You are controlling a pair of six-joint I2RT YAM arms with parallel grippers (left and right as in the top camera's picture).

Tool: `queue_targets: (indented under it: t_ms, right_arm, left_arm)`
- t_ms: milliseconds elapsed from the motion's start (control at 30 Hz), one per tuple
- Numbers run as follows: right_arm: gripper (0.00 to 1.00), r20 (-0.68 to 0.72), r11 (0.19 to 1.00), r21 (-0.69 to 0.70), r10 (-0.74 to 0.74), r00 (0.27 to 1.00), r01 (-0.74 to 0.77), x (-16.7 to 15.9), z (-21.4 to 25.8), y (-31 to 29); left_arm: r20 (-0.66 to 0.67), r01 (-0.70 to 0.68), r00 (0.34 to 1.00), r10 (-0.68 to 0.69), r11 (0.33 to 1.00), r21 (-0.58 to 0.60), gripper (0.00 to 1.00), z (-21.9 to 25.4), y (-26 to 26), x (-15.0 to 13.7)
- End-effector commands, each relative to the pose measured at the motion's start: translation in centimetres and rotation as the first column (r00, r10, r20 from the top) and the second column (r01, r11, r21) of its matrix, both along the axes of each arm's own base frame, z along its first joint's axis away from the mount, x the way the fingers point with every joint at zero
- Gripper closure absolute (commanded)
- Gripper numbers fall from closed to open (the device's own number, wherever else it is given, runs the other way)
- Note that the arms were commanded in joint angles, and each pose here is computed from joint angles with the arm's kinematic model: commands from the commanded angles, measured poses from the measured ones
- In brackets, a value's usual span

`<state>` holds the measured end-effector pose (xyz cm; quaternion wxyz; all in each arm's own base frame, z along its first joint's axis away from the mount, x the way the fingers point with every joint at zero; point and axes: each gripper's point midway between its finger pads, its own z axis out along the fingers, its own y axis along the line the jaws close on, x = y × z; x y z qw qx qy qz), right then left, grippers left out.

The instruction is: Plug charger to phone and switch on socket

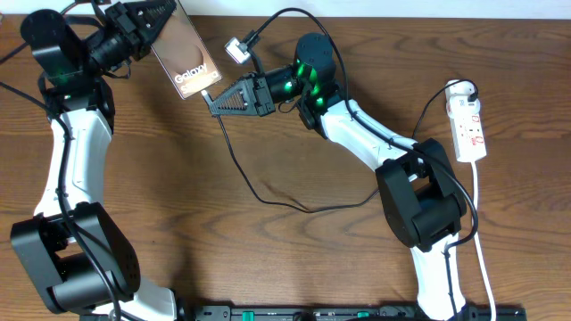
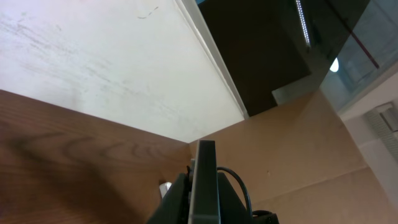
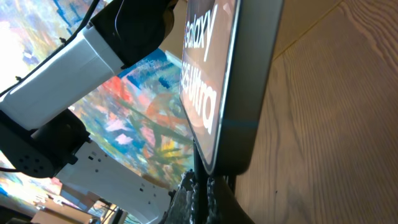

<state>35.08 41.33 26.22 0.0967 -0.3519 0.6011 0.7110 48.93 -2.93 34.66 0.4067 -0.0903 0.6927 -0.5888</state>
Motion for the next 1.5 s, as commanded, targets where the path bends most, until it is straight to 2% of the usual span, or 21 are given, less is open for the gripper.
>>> queue_targets:
  t_ms: [0,633,1467]
  right_arm:
    - [0.99,-0.003,0.998,0.012,-0.066,0.998,0.066,1.5,0.5,-0.4]
    - [0.99,0.005,0.996,0.030,-0.083,0.997,0.083,1.8,1.1,-0.6]
    - [0.99,-0.002,0.996,0.027,-0.088,0.996,0.088,2.1,1.1,-0.8]
  left_arm:
    - [0.052,0.038,0.998,-0.039,0.999,0.017,0.92,2.0,-0.9,-0.9]
    - [0.052,0.050,0.997,-0.051,0.999,0.015,0.93,2.0,-2.4,-0.7]
    - [0.027,-0.005,1.000,0.005,1.000,-0.011,0.93,2.1,-0.6,-0.2]
